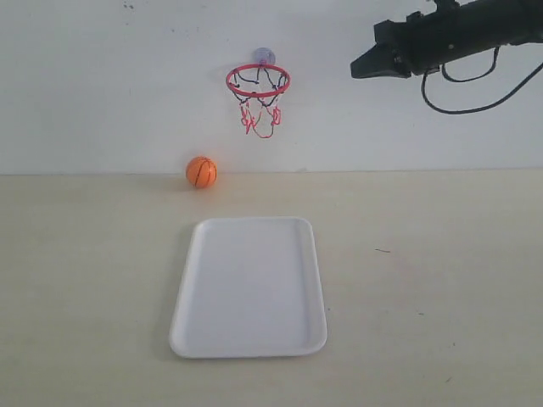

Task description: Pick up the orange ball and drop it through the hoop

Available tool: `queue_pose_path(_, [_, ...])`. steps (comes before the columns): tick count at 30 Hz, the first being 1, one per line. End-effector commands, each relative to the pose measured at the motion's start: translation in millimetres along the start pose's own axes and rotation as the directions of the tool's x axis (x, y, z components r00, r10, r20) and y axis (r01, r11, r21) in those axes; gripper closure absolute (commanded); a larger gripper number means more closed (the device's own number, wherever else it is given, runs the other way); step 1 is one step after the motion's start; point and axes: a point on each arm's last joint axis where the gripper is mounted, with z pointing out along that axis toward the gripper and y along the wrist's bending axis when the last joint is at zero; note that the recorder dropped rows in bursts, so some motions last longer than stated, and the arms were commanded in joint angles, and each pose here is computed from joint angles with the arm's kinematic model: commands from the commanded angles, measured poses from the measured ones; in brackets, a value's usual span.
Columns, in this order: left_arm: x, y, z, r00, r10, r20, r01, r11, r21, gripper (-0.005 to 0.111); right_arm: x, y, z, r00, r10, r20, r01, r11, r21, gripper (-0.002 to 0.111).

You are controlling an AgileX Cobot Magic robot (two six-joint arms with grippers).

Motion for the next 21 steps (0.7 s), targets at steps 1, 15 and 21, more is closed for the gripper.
queue_pose_path(1, [0, 0.2, 0, 1.0, -0.011, 0.006, 0.011, 1.0, -0.002, 0.103, -14, 21, -20, 0.995, 0.104, 0.006, -0.104, 0.995, 0.012, 0.109])
queue_pose_path(15, [0, 0.2, 0, 1.0, -0.011, 0.006, 0.011, 1.0, -0.002, 0.103, 57, 97, -92, 0.937, 0.055, -0.345, 0.038, 0.965, 0.258, 0.109])
queue_pose_path(21, [0, 0.2, 0, 1.0, -0.011, 0.006, 0.011, 1.0, -0.002, 0.103, 145, 141, -114, 0.872, 0.222, -0.436, -0.136, 0.966, 0.22, 0.109])
